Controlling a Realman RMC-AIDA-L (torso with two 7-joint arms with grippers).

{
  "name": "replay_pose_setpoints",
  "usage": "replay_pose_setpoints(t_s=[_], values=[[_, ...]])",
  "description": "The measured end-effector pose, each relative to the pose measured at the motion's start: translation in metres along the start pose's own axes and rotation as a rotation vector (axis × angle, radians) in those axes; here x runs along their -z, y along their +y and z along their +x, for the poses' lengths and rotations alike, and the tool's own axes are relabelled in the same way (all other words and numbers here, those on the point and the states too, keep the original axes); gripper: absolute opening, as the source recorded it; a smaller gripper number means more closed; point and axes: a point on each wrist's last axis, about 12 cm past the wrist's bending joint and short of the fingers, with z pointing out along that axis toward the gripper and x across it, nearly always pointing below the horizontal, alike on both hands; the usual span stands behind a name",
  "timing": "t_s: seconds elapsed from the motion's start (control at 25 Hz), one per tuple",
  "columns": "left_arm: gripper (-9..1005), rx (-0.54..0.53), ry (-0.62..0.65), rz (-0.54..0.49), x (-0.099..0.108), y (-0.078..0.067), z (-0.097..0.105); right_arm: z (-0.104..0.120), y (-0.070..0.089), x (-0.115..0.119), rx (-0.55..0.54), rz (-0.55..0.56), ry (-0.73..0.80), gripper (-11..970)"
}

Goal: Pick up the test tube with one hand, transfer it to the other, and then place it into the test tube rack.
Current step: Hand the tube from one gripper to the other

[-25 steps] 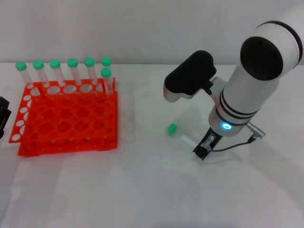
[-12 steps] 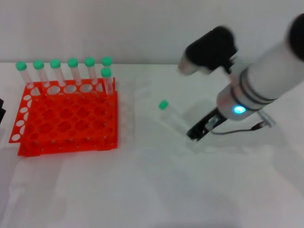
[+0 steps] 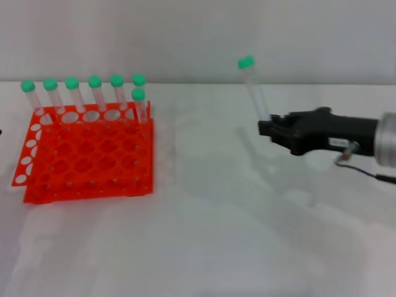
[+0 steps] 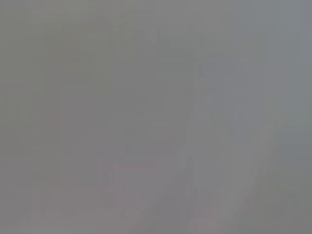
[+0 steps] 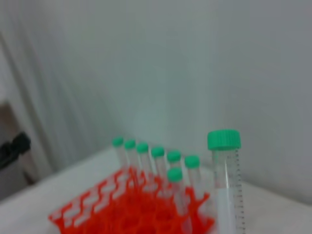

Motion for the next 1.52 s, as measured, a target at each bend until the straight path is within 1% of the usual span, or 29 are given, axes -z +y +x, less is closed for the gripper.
replay_pose_setpoints(t_s=[0.16, 0.2, 0.28, 0.36, 0.44, 0.52, 0.6, 0.64, 0.68, 0.8, 0.84, 0.96, 1.08, 1.2, 1.28, 1.32, 1.4, 1.52], values=[[850, -0.005, -0.040, 0.083, -0.001, -0.007, -0.007, 0.037, -0.014, 0.019, -0.055, 0.008, -0.132, 188], [849, -0.007, -0.050, 0.111, -0.002, -0.010, -0.008, 0.044, -0.017, 0.022, -0.066, 0.010, -0.162, 188], [849, -0.008, -0.057, 0.174, -0.007, -0.017, -0.009, 0.071, -0.026, 0.034, -0.089, 0.030, -0.234, 188], [849, -0.010, -0.045, 0.244, -0.013, -0.025, -0.008, 0.088, -0.031, 0.043, -0.086, 0.044, -0.305, 188], [850, -0.012, -0.023, 0.308, -0.019, -0.033, -0.005, 0.108, -0.031, 0.054, -0.046, 0.070, -0.390, 189], [850, -0.014, 0.001, 0.368, -0.025, -0.041, -0.002, 0.124, -0.026, 0.064, 0.042, 0.109, -0.465, 189], [850, -0.017, 0.026, 0.433, -0.030, -0.050, 0.001, 0.135, -0.020, 0.070, 0.113, 0.148, -0.497, 189], [850, -0.018, 0.037, 0.466, -0.034, -0.055, 0.003, 0.140, -0.019, 0.071, 0.131, 0.163, -0.499, 189], [850, -0.022, 0.063, 0.524, -0.038, -0.063, 0.006, 0.142, -0.018, 0.072, 0.135, 0.170, -0.497, 189], [850, -0.038, 0.130, 0.666, -0.044, -0.082, 0.014, 0.157, -0.015, 0.076, 0.120, 0.214, -0.481, 189], [851, -0.045, 0.153, 0.727, -0.046, -0.090, 0.017, 0.159, -0.015, 0.077, 0.118, 0.220, -0.476, 189], [851, -0.048, 0.173, 0.799, -0.047, -0.101, 0.021, 0.165, -0.011, 0.075, 0.123, 0.222, -0.452, 189], [850, -0.044, 0.191, 0.876, -0.045, -0.113, 0.024, 0.166, -0.006, 0.068, 0.137, 0.173, -0.431, 190], [849, -0.040, 0.224, 0.967, -0.042, -0.129, 0.030, 0.161, -0.001, 0.060, 0.162, 0.113, -0.429, 190], [849, -0.042, 0.241, 0.988, -0.040, -0.135, 0.034, 0.154, 0.003, 0.049, 0.191, 0.040, -0.426, 190], [849, -0.045, 0.253, 0.995, -0.039, -0.138, 0.036, 0.154, 0.003, 0.049, 0.191, 0.040, -0.426, 190], [850, -0.050, 0.273, 1.009, -0.037, -0.142, 0.039, 0.148, 0.008, 0.040, 0.214, -0.020, -0.419, 190], [850, -0.054, 0.285, 1.019, -0.036, -0.145, 0.042, 0.144, 0.012, 0.032, 0.234, -0.072, -0.410, 190]])
